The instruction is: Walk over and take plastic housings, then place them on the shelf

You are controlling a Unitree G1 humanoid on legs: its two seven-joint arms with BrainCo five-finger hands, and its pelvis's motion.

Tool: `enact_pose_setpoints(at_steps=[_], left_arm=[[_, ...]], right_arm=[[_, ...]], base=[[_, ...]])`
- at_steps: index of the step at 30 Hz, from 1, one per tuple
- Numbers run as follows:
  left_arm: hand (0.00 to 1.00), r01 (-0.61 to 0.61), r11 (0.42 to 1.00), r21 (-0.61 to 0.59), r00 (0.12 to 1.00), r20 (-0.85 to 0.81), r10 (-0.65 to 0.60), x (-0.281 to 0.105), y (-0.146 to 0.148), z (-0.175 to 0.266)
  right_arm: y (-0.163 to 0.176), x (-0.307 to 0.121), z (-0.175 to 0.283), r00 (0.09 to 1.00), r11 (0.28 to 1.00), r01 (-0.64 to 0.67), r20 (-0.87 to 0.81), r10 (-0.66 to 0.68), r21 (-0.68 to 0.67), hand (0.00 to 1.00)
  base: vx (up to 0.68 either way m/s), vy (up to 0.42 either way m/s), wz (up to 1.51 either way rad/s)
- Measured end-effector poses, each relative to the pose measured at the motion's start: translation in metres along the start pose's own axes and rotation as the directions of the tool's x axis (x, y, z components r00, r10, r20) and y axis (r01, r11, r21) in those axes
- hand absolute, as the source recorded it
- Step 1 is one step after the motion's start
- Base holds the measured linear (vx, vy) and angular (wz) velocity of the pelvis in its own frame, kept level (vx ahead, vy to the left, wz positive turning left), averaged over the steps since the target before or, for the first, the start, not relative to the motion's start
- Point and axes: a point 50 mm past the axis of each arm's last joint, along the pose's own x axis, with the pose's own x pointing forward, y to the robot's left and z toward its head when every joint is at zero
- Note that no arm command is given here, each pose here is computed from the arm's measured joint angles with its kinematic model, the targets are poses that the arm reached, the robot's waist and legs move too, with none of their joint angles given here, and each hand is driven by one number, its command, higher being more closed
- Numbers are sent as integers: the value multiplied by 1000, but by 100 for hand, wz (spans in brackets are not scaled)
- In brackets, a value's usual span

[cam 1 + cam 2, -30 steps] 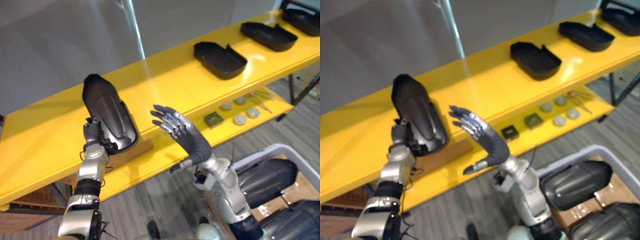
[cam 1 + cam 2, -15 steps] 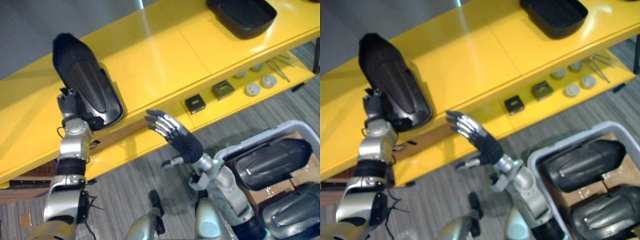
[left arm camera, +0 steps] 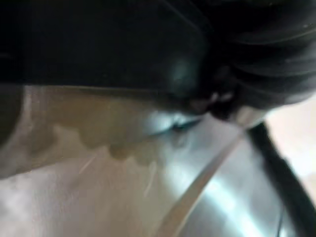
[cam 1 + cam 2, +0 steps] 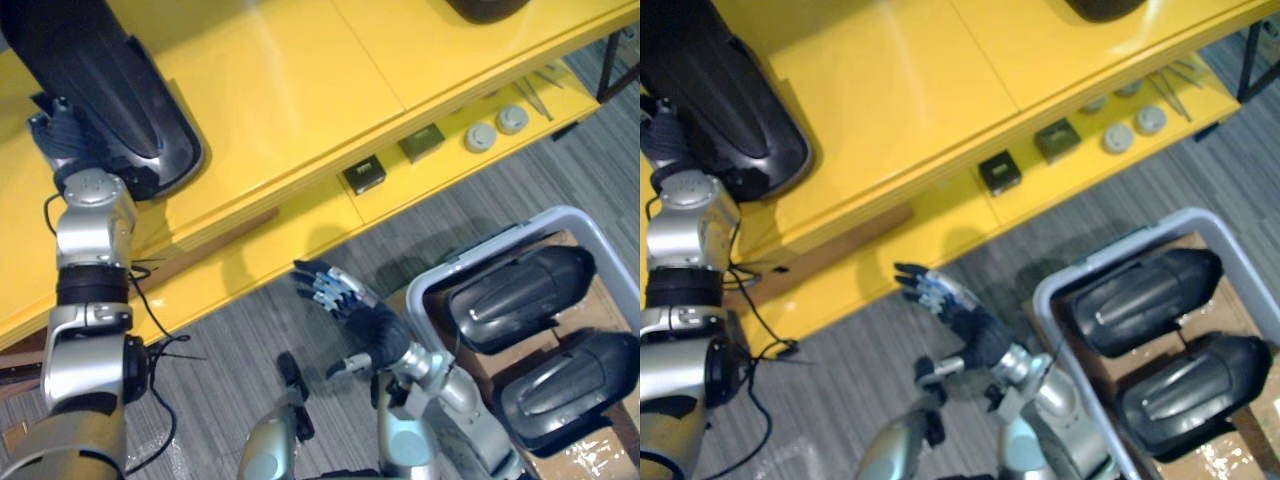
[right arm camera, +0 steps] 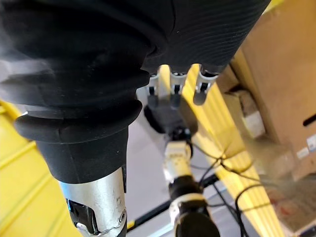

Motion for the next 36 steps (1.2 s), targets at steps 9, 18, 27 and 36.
enact_pose_setpoints(at_steps=[9,18,27,36], left_arm=[[0,47,998,42,999,-4,-47,0,-13,6],[0,29,998,58,1000,-5,-29,1,-14,0],[0,-145,984,-107,962,217,166,8,11,37],[0,-173,982,-72,938,291,187,7,42,-4]], right_arm=[[-2,-8,-2,999,999,50,-8,-50,-5,0],[-5,-12,-6,996,997,82,-22,-82,-10,0],[-4,-24,-17,986,987,163,-24,-163,5,0],[-16,-33,-32,963,965,261,-69,-262,-15,0]], base=[[0,0,0],[0,0,0],[22,3,-2],[70,8,14]])
